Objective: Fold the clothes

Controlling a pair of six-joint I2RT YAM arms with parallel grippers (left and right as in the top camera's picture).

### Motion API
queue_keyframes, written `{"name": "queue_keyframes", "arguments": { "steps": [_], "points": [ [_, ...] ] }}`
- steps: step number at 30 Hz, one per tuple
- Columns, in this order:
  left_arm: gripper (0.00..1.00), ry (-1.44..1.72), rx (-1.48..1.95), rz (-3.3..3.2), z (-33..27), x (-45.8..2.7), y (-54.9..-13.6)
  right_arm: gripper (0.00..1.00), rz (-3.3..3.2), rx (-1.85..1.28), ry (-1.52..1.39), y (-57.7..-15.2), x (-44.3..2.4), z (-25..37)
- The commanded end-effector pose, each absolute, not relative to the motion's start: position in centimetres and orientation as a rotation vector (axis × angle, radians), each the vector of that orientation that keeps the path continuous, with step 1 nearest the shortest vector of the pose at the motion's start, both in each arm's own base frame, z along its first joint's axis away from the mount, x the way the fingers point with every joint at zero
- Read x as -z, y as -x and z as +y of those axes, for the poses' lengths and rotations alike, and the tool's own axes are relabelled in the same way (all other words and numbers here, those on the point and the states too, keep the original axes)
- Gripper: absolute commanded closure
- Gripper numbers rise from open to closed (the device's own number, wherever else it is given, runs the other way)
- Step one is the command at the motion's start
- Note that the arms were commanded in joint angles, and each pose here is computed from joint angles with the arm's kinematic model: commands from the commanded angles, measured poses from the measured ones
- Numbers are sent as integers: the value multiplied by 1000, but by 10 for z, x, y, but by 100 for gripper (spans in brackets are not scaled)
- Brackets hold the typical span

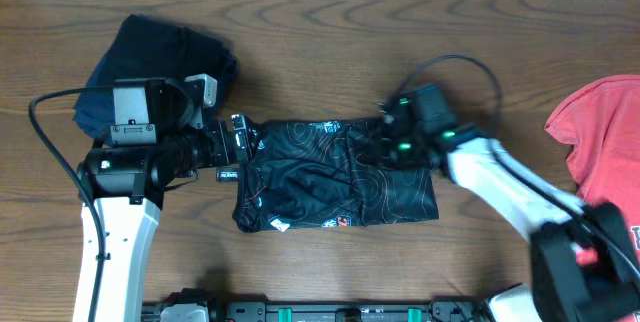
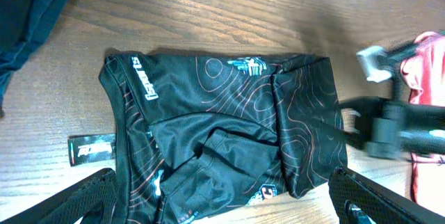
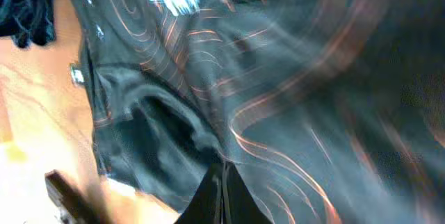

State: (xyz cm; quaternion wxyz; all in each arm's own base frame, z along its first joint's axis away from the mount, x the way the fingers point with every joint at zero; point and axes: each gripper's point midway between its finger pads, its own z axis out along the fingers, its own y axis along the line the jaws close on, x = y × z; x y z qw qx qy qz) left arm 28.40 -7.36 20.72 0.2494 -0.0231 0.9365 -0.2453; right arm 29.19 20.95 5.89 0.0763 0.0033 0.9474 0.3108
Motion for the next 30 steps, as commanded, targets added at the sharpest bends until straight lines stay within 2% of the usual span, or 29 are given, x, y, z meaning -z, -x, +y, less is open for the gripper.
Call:
{"name": "queue_keyframes", "arguments": {
  "steps": [1, 5, 13, 15, 22, 26, 30],
  "points": [
    [2, 37, 671, 2530, -74, -214, -285, 96, 2870, -838, 150, -277, -66, 191],
    [2, 42, 673, 2544, -74, -213, -282, 96, 3004, -737, 192, -247, -44, 183],
    [2, 74, 688, 2629, -75, -202, -265, 99, 3155, -726, 325, -209, 0, 214],
    [2, 83, 691, 2652, -75, -200, -260, 99, 3152, -762, 361, -208, -4, 220],
    [2, 122, 663, 2731, -70, -177, -247, 99, 2920, -1178, 706, -203, -49, 258],
    [2, 165, 633, 2828, -66, -146, -237, 97, 2758, -1095, 749, -230, -82, 253],
    [2, 192, 642, 2897, -66, -108, -236, 94, 2759, -853, 451, -270, -100, 213]
  ]
}}
